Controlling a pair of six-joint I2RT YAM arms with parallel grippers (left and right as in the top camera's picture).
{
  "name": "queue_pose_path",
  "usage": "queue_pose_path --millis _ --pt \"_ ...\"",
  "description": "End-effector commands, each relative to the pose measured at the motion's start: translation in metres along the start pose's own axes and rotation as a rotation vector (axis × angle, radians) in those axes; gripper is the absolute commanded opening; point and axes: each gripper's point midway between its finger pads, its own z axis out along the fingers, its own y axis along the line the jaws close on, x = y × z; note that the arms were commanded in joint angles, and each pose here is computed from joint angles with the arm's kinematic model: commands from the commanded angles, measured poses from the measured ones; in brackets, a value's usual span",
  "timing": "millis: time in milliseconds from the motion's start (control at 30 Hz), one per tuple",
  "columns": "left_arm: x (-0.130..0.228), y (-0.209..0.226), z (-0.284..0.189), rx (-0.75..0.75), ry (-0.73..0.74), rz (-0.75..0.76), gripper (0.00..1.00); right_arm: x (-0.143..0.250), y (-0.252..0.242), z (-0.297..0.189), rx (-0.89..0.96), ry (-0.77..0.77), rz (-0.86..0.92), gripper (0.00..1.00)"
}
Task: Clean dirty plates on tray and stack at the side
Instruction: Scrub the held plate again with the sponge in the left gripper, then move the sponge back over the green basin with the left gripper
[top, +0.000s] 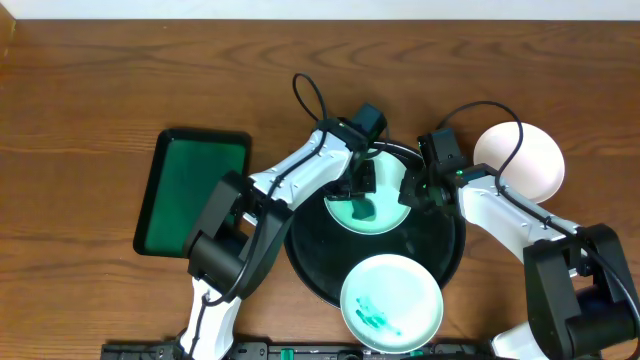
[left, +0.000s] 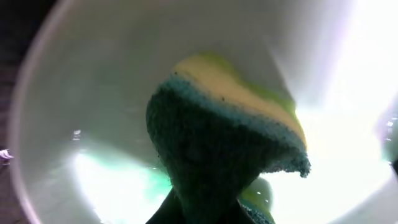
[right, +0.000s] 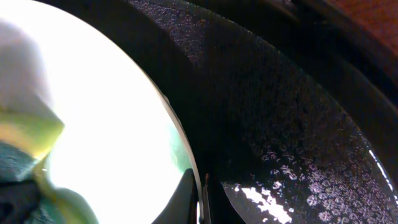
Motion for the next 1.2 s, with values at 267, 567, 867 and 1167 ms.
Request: queue_pose_path --millis 267,567,867,1167 --pt "-0.025 0.067 -0.053 -0.302 -0.203 0.038 0.07 0.004 -0.018 0.004 0.070 0.021 -0.008 0.01" --pt "0.001 0.084 -0.132 -0.262 -0.241 0.006 0.07 0.005 -0.016 0.003 0.062 0.027 -0.077 0.01" --pt "0.006 0.183 -0.156 -0.294 -0.112 -0.246 0.07 0.000 0.001 -0.020 -0.018 -0.008 -0.204 0.01" --pt "-0.003 0.239 -0.163 -0.126 -0.072 -0.363 0.07 -0.017 0.023 -0.091 -0.099 -0.194 -0.342 0.01"
